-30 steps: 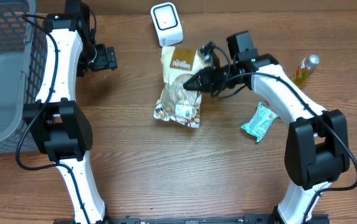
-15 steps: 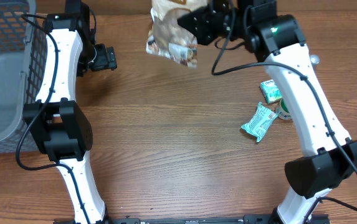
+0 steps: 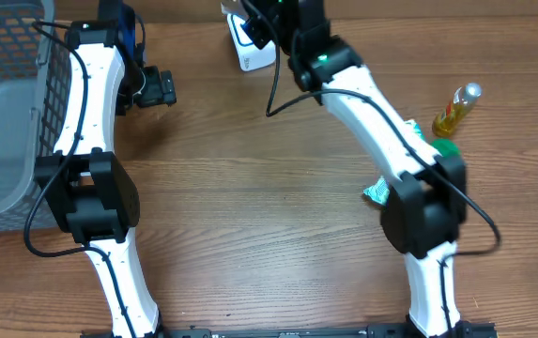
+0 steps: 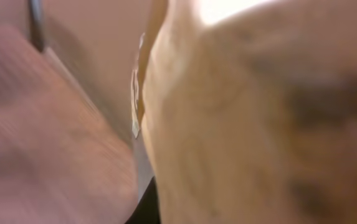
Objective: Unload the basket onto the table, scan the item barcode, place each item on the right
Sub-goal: 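Lift the PanTree bag with the right gripper toward the scanner, then hold the PanTree bag against the white scanner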
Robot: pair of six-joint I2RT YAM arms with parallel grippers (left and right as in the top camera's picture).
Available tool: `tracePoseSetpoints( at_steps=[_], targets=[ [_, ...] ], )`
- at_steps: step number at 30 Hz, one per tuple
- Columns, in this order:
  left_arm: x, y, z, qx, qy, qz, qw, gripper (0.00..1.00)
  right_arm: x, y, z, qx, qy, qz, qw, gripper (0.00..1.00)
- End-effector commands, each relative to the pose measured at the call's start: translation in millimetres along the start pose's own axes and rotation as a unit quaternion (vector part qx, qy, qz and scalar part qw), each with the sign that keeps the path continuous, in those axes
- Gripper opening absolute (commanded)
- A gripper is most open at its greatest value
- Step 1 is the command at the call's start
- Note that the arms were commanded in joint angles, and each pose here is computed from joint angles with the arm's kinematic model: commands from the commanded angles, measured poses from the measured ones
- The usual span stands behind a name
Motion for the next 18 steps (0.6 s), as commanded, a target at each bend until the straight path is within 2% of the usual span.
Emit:
tracePoseSetpoints(
  at_steps=[1, 6, 10, 18],
  targets=[
    [0, 5, 4, -0.01, 0.0, 0.004, 1.0, 1.0, -18, -28, -23, -0.015, 0.024, -0.071, 0.997, 0.04],
    [0, 5, 4, -0.01, 0.0, 0.004, 1.0, 0.99, -37, -48, -45, -0.037, 0.045, -0.161, 0.985, 0.04],
    [0, 5, 4, -0.01, 0.0, 0.004, 1.0, 1.0, -36, -54, -50, -0.053, 0.044, -0.169, 0.983, 0.04],
    [0, 5, 4, -0.01, 0.001, 0.004, 1.0, 0.99, -30, -60, -62, -0.043, 0.039, -0.165, 0.985, 0.04]
  ],
)
Point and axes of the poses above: each gripper's point midway between its finger pads, its own y axis back along the fingers, its own x axis along the line the jaws close on, z = x × y, the point moved 3 cm from there along y, back along the fingers, and after that the axes turned 6 degrees about -y, right-handed, at the moved point
